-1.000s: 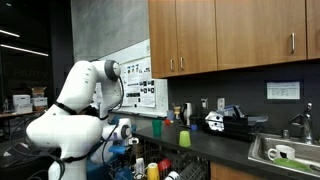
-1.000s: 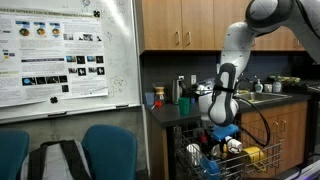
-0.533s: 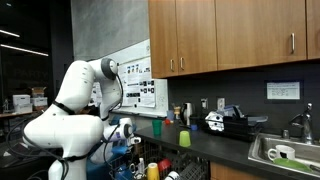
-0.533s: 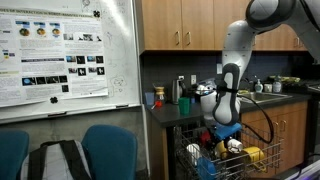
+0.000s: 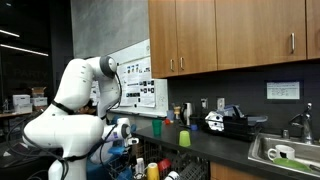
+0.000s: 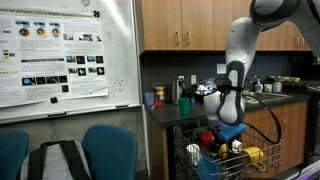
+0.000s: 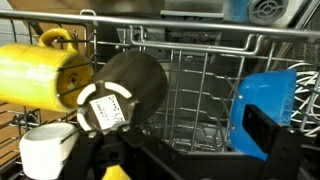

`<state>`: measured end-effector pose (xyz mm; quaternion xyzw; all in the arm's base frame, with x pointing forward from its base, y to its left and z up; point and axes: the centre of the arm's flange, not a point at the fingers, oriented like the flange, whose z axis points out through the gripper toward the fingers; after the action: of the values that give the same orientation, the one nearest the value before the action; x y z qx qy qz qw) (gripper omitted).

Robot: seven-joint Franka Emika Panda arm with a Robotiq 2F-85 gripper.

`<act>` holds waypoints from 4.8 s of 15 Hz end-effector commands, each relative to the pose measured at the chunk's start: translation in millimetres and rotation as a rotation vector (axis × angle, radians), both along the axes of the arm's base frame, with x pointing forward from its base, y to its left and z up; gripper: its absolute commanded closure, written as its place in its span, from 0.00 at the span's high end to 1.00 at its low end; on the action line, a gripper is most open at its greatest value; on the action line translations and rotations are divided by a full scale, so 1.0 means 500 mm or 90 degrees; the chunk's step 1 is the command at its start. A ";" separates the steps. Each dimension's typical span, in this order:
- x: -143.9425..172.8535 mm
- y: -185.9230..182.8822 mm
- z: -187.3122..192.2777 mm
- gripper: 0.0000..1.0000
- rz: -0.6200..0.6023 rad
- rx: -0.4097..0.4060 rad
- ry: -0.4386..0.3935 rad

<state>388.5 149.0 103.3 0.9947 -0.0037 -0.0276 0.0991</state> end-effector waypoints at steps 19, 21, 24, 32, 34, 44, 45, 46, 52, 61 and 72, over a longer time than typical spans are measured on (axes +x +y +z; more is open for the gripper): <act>-0.012 0.111 -0.020 1.00 0.078 0.058 -0.006; -0.009 0.111 -0.023 1.00 0.077 0.056 -0.008; -0.006 0.103 -0.017 1.00 0.076 0.051 -0.008; 0.027 0.067 -0.054 1.00 0.054 0.043 0.006; 0.027 0.067 -0.075 1.00 0.053 0.043 0.016; 0.016 0.085 -0.078 0.28 0.063 0.039 0.024; 0.015 0.086 -0.077 0.21 0.063 0.038 0.024; 0.013 0.087 -0.075 0.12 0.062 0.038 0.026; 0.000 0.094 -0.052 0.06 0.042 0.033 0.054; -0.006 0.096 0.004 0.06 0.035 0.028 0.053; -0.011 0.093 0.110 0.06 0.019 0.025 0.039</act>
<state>391.2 193.3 127.1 0.9942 0.0190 -0.0660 0.0831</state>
